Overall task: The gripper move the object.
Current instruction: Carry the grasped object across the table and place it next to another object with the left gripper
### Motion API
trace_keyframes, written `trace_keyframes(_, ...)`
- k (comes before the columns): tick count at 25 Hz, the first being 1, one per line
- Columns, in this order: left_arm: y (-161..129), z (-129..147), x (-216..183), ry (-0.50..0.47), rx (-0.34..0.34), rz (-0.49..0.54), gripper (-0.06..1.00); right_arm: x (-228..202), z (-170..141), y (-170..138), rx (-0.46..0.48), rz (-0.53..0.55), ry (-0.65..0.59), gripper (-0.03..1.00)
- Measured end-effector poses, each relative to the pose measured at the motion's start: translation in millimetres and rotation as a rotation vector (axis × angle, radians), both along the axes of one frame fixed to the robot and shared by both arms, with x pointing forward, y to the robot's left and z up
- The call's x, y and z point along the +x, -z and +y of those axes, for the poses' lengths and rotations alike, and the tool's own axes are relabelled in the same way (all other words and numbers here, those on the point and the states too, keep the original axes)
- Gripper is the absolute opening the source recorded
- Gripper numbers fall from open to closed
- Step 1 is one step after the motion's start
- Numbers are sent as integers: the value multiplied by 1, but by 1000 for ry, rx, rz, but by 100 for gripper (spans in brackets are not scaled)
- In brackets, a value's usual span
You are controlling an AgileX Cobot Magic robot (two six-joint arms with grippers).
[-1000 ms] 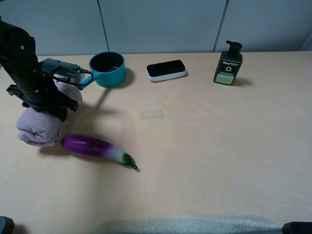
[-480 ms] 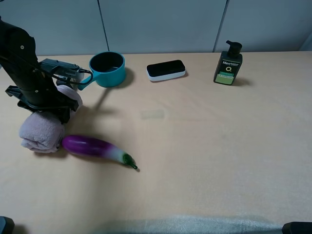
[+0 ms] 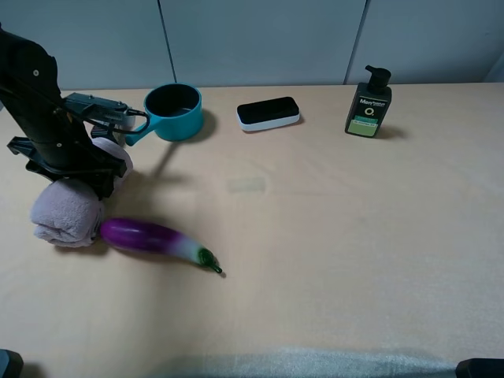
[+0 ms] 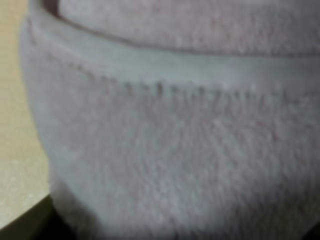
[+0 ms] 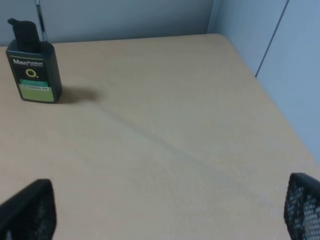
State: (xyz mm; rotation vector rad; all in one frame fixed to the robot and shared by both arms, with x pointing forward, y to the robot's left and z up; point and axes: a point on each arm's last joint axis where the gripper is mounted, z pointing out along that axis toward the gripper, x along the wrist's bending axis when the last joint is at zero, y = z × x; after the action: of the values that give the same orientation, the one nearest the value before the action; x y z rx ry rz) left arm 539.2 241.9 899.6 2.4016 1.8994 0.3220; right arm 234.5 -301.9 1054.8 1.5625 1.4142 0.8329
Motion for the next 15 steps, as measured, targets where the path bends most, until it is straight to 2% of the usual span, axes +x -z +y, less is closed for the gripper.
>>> trace_keyframes(8,-2,-1,-1,2,13,20,76,0,0,0,0,0,0,69)
trace_keyframes(15,-18,-1,1,-2,1,-31,76,0,0,0,0,0,0,69)
